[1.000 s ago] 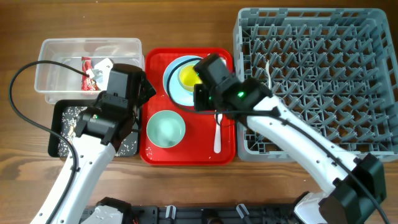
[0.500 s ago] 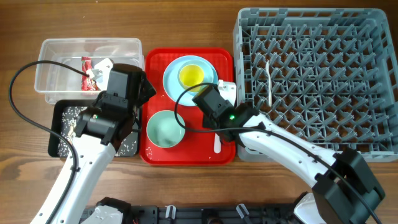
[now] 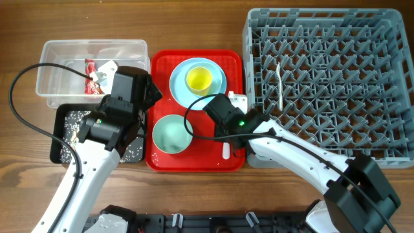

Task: Sort waste into correct bins and load items into the dishwasher rack
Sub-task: 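Lift the white fork off the red tray with the right gripper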

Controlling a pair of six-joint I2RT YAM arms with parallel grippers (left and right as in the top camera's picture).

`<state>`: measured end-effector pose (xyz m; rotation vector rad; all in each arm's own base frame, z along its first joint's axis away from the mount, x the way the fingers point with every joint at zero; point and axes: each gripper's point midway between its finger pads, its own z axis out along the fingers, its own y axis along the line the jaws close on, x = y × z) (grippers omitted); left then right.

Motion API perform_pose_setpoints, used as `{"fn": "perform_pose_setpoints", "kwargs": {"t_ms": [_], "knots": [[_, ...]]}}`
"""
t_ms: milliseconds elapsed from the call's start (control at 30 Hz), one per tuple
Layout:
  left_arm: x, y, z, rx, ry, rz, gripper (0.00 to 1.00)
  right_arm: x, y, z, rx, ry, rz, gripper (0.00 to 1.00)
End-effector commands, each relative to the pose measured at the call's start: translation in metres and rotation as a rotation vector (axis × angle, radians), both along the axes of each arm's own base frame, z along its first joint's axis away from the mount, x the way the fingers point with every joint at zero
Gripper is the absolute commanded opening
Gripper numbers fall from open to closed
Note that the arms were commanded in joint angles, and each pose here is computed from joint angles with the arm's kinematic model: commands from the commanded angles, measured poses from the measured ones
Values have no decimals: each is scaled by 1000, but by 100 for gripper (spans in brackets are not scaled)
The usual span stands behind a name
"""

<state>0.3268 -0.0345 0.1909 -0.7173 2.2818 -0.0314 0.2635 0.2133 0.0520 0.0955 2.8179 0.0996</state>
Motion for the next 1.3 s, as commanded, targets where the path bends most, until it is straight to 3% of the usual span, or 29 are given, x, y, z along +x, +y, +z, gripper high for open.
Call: {"fn": "perform_pose_setpoints", "kwargs": {"t_ms": [0, 567, 733, 900, 1033, 1267], "knots": [[1, 4, 2, 18, -5, 6, 100, -5, -4, -12, -21, 45, 0, 33], [1, 4, 2, 18, -4, 6, 100, 0, -2, -52, 54, 233, 66, 33], [1, 4, 2, 18, -4, 6, 100, 2, 0, -50, 59, 230, 85, 13], [1, 4, 2, 18, -5, 6, 100, 2, 1, -50, 61, 228, 84, 8], [1, 4, 2, 18, -5, 6, 100, 8, 5, -39, 65, 222, 86, 8], [1, 4, 2, 17, -5, 5, 100, 42, 26, 37, 72, 110, 207, 4]]}}
